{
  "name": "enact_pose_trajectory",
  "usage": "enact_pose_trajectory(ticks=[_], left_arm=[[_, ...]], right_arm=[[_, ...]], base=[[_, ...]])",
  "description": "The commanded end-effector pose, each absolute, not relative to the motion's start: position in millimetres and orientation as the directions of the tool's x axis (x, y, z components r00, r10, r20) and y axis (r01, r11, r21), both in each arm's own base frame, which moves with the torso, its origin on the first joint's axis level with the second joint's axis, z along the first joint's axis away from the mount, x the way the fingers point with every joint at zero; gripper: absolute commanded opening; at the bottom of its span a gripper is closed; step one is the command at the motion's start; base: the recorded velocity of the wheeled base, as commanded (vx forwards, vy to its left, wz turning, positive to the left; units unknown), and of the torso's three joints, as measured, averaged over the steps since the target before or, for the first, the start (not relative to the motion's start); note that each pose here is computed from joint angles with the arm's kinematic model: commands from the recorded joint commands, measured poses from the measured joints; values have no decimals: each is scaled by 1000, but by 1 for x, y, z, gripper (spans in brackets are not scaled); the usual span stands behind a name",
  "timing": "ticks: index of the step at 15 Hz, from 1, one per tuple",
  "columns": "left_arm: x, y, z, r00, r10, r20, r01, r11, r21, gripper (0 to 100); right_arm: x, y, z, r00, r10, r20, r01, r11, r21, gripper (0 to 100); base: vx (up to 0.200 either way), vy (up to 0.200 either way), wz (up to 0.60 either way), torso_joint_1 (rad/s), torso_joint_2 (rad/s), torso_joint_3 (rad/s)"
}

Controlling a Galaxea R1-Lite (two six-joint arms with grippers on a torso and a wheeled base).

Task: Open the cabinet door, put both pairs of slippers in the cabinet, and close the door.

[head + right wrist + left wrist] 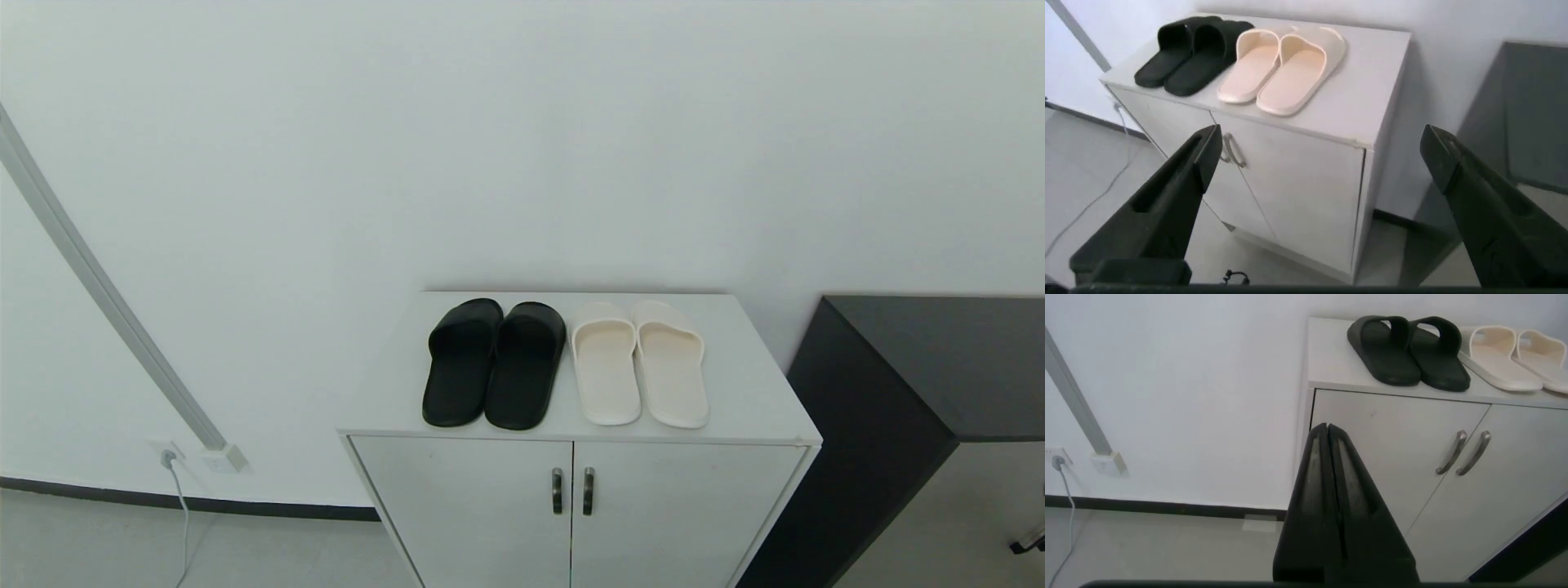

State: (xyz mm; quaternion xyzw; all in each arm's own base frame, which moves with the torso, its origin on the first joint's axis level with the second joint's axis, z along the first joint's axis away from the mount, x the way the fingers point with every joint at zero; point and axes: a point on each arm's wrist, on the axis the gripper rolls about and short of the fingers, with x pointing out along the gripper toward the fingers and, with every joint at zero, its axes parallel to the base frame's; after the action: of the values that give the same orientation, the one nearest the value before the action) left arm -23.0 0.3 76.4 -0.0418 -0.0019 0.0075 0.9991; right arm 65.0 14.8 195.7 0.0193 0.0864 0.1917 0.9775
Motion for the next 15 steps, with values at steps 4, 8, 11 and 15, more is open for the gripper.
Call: enact_pose_trajectory(ticks=[4,8,11,15], left_arm=[[-23,0,76,1000,15,3,-15,997,-81,0],[-23,0,76,1000,11,2,-11,996,-84,0],[-23,0,76,1000,12,2,-12,996,-84,0],[-23,0,76,1000,8,2,-8,996,-86,0]], right_arm=[[145,97,204,875,424,-236,-404,906,130,100],[175,163,208,904,371,-211,-353,928,118,100],[202,200,192,934,293,-205,-280,956,90,100],[239,235,166,971,170,-171,-159,984,76,100]], base=[[0,0,0,0,0,0],[0,0,0,0,0,0],[0,0,0,0,0,0],[0,0,0,0,0,0]])
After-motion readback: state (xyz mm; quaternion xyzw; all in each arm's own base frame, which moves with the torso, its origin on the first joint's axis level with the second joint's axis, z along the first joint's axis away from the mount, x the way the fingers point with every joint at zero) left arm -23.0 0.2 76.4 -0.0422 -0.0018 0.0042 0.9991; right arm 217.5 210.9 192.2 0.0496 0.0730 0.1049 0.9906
